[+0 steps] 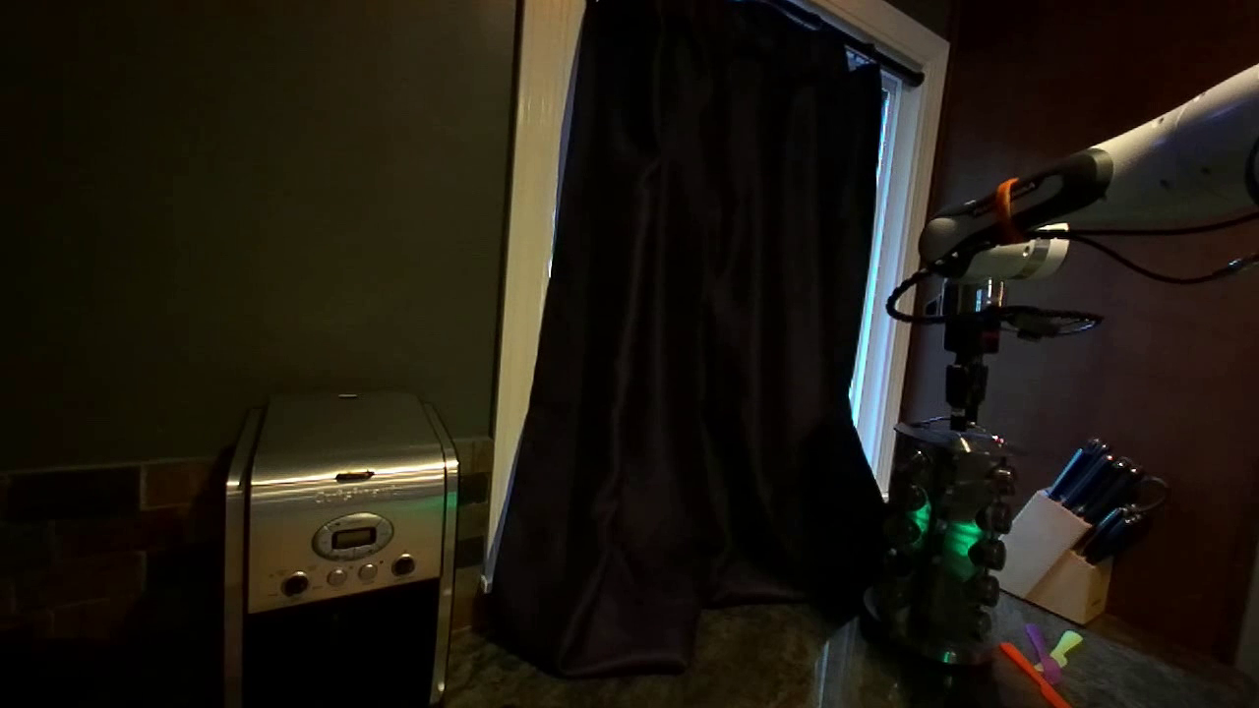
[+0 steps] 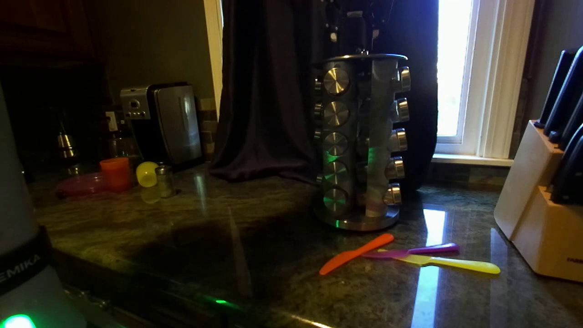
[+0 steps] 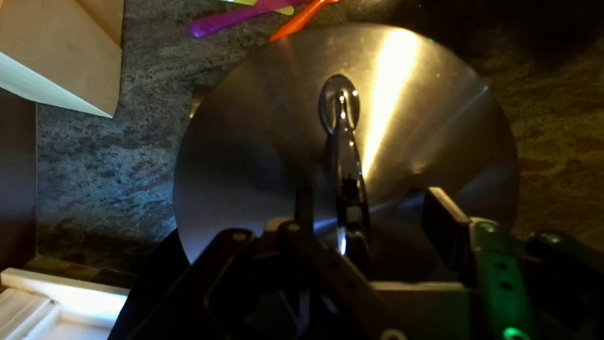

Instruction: Twist the object on the table

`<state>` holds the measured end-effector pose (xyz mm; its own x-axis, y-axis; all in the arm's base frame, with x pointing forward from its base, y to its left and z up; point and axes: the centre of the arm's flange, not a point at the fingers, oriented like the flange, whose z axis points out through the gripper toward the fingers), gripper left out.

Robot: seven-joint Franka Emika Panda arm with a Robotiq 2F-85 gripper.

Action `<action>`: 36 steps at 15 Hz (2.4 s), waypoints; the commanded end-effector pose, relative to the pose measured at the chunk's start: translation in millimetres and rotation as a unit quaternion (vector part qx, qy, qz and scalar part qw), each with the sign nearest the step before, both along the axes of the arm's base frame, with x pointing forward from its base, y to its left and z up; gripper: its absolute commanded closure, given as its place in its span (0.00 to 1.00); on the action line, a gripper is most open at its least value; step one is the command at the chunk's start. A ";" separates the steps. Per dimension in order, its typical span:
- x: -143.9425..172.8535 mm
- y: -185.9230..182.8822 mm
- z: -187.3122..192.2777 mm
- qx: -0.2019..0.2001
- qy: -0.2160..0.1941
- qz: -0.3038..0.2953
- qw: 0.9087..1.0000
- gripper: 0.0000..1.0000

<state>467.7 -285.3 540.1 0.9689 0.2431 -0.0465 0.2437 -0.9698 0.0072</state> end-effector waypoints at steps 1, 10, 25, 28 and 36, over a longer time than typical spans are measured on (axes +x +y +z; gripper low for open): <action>-2.2 -0.3 7.0 0.012 0.010 -0.036 0.999 0.69; -5.1 -2.4 7.4 0.018 0.010 -0.158 0.987 0.95; -9.6 -26.9 1.7 0.105 -0.011 -0.461 0.881 0.95; -9.1 -27.8 -2.0 0.105 0.003 -0.527 0.844 0.95; -5.1 -29.9 -1.3 0.060 -0.032 -0.640 0.765 0.49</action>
<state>460.7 -310.8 545.0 0.4884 -0.8681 -0.0886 -0.8678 -0.4726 -0.1534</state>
